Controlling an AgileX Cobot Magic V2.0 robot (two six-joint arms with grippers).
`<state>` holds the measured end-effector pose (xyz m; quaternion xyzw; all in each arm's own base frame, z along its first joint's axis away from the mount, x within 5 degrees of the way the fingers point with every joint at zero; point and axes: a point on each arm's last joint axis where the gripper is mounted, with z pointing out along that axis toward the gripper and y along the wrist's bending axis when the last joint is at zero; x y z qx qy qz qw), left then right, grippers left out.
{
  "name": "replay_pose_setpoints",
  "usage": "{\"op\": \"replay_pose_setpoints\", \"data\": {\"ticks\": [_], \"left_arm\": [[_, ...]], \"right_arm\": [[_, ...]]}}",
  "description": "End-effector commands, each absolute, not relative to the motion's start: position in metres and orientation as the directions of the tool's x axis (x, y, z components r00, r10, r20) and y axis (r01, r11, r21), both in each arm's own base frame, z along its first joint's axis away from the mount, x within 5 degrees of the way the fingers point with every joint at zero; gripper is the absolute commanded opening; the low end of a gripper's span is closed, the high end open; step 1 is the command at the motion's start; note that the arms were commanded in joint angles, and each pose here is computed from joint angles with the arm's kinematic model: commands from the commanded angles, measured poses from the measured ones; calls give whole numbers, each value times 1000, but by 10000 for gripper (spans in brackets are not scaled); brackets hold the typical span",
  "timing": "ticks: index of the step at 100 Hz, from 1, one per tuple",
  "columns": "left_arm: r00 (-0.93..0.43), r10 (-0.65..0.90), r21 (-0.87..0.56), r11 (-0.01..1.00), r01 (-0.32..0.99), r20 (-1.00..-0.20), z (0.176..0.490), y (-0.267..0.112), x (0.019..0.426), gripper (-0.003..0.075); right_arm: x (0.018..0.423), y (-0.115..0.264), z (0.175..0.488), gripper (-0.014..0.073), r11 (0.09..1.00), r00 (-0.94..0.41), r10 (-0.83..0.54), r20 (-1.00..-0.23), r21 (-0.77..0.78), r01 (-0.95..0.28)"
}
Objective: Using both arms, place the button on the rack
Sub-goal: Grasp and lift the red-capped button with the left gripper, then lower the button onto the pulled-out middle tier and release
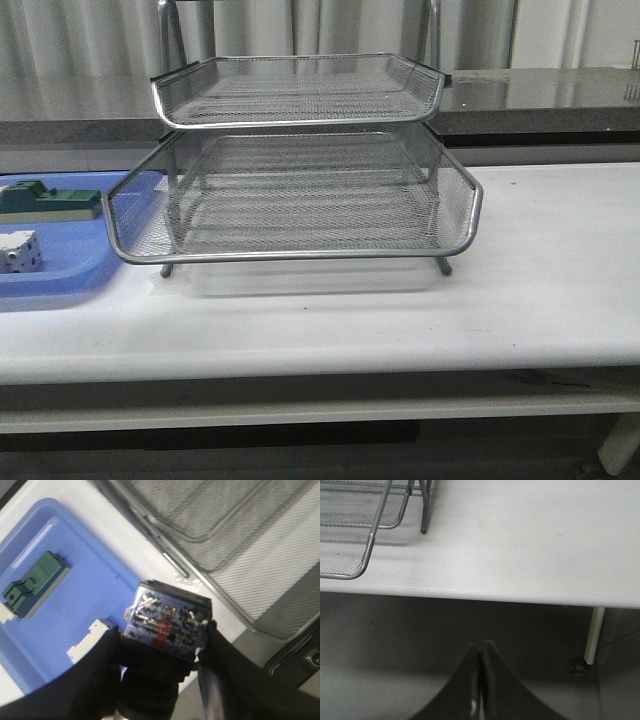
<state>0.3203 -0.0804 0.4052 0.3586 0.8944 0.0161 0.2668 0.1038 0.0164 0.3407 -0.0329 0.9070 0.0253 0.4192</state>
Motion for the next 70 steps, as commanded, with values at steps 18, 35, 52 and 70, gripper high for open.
{"op": "replay_pose_setpoints", "data": {"ticks": [18,35,52,70], "left_arm": [[-498,707,183,649,738,-502,412,-126,290,-13],[-424,730,202,599,775,-537,407,-151,284,-13],[-379,735,215,572,792,-562,400,-169,288,-13],[-379,767,191,535,823,-518,374,-191,301,-13]], "right_arm": [[106,15,352,-68,997,-582,-38,-812,10,-80],[106,15,352,-68,997,-582,-38,-812,10,-80],[106,15,352,-68,997,-582,-38,-812,10,-80],[106,15,352,-68,997,-582,-38,-812,10,-80]]}}
